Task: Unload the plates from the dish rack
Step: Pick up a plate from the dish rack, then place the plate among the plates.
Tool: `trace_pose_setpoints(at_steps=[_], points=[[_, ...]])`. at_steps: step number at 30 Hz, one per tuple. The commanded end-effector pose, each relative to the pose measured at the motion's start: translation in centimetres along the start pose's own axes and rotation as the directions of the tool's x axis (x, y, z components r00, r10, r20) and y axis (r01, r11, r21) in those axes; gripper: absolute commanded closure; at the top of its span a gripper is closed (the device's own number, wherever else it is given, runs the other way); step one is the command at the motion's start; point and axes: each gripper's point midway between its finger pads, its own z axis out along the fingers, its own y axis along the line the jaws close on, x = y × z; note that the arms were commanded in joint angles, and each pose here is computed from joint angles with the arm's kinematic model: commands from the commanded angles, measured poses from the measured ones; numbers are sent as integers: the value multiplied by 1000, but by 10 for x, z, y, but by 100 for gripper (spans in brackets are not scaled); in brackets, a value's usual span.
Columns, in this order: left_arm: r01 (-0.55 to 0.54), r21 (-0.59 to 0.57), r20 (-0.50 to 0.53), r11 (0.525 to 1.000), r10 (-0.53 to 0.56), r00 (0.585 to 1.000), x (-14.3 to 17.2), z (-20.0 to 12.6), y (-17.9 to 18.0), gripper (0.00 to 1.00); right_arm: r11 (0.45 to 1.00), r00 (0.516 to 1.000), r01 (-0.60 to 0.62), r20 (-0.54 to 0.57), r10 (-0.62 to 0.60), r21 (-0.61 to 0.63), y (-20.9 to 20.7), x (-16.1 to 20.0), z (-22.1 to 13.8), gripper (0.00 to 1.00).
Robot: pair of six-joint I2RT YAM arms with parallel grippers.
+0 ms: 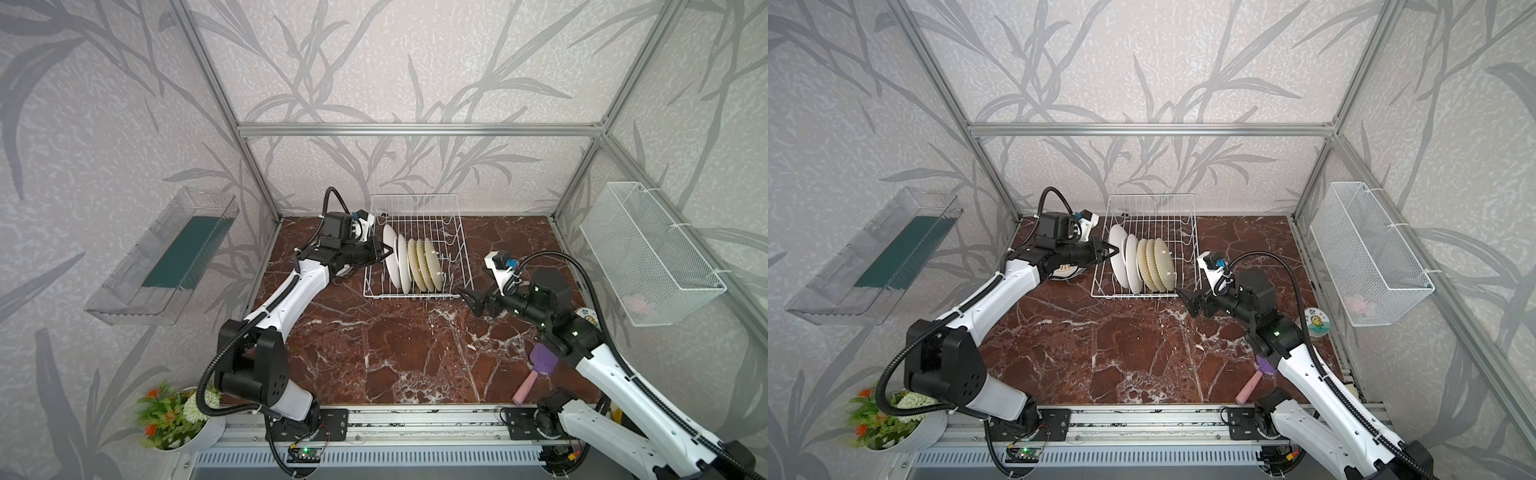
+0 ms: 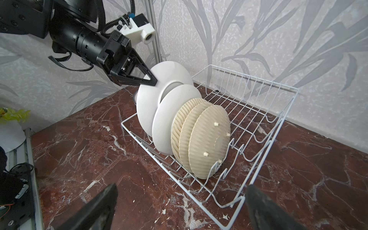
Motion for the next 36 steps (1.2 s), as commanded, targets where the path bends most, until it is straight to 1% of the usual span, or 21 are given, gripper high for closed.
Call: trace_pose_setpoints(at_steps=[1,7,23,29,36], points=[[-70,26,73,997,68,995,-19,-20,-27,100,1000,1000,4,30,-4,-1,3,-6,-4,1],[-87,11,89,996,86,992,-24,-27,-32,100,1000,999,5,33,-5,-1,3,-7,-5,1],[-140,-9,179,990,139,974,-44,-50,-52,100,1000,999,5,35,-5,1,3,-7,-6,1],[-171,-55,195,984,178,964,-49,-62,-55,100,1000,999,6,36,-6,0,4,-8,-6,1],[-227,-114,228,967,248,942,-62,-82,-66,100,1000,999,-6,48,6,2,4,-12,-8,1]])
